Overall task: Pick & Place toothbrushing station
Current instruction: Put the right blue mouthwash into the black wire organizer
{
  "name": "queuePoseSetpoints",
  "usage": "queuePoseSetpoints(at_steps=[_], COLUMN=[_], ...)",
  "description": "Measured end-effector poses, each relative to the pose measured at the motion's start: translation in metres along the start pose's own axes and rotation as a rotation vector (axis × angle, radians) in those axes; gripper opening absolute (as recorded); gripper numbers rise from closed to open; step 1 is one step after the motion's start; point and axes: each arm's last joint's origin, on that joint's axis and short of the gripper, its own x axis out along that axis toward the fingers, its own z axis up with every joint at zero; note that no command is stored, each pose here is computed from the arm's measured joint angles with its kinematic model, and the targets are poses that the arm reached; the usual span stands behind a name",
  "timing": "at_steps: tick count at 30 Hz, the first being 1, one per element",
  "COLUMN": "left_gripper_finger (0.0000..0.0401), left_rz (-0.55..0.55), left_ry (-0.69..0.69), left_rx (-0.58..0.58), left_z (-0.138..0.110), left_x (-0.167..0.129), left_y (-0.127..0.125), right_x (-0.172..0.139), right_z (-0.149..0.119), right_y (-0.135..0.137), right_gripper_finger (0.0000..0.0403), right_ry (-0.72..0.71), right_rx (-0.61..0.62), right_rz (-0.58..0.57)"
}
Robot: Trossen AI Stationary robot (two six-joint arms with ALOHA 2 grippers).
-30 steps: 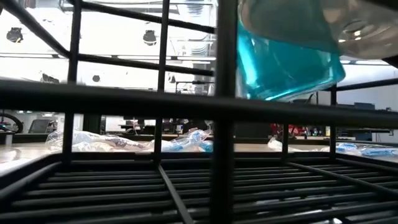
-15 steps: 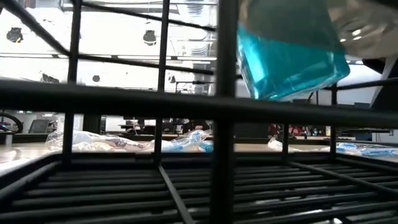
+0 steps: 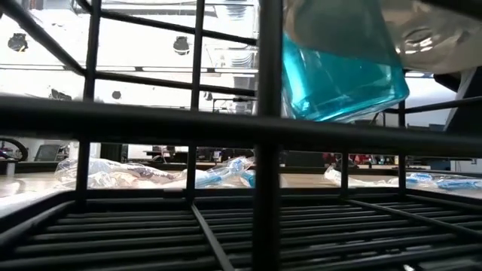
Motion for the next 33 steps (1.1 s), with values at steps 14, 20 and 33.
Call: queuePoseSetpoints(at_steps=[14,20,33], left_gripper_finger=[0.0097,0.0097,0.0097], left_rz=[-0.095,-0.114,-0.089], left_ry=[0.06,0.067,0.088], left_rx=[-0.527,-0.714,-0.748], left_z=[-0.005,-0.005,-0.006], left_x=[0.0,0.0,0.017], left_y=[0.007,0.006,0.005], right_x=[0.0,0.001,0.005], right_z=[0.0,0.003,0.009], right_y=[0.0,0.0,-0.003], right_gripper_finger=[0.0312,0.0312,0.0312], right_ry=[0.0,-0.005,0.022], right_rx=[0.002,0.012,0.029], right_rz=[0.004,0.012,0.043])
